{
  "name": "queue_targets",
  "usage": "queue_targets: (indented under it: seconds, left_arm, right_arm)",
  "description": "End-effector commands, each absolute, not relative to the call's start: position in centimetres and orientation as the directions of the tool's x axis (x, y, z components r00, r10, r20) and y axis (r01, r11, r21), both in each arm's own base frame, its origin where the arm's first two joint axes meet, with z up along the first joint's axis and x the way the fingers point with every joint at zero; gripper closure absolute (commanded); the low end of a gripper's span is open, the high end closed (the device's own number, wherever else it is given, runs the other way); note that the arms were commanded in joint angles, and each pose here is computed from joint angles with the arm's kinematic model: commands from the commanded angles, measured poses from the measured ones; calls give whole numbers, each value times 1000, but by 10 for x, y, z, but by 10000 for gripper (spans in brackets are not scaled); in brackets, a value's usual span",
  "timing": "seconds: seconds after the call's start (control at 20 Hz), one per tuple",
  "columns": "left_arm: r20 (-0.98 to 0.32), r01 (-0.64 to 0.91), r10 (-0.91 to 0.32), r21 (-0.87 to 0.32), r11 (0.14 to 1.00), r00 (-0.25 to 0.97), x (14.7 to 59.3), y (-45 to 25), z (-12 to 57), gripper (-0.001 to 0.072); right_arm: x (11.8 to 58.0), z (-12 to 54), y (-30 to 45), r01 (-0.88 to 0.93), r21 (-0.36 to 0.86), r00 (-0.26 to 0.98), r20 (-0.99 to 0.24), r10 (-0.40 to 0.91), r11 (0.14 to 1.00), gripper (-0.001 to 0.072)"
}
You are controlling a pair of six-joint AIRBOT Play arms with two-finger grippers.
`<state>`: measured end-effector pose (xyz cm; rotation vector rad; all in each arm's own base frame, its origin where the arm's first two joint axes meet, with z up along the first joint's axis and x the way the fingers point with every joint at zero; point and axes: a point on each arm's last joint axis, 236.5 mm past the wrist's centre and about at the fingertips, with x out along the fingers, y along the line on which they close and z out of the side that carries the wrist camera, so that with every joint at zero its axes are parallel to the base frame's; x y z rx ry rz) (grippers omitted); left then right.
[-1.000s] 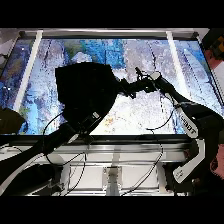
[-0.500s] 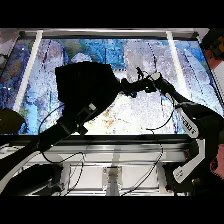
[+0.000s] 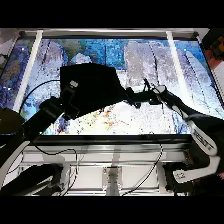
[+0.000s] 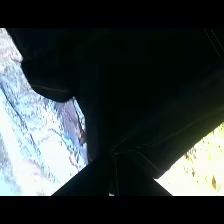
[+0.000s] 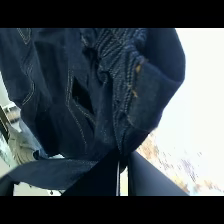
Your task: Fold the clothes and pants, and hang the long-sleeved shirts on hangers.
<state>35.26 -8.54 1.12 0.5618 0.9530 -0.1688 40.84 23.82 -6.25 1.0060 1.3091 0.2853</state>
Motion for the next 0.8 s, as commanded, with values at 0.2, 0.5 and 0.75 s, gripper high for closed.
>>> queue_targets:
  seconds: [0.2, 0.5, 0.75]
  left_arm:
    - [-767, 371, -174, 89, 925, 618, 365, -148, 24, 697]
    - [-824, 547, -282, 40, 836, 492, 329, -185, 11, 174]
    - [-913, 456, -209, -29, 890, 350, 292, -168, -7, 200]
  right_arm:
    - [391, -11, 233, 366, 820, 438, -569, 696, 440, 678]
    - [412, 4, 246, 298, 836, 529, -547, 649, 461, 670]
    - [420, 3, 233, 308, 833, 550, -550, 629, 460, 261]
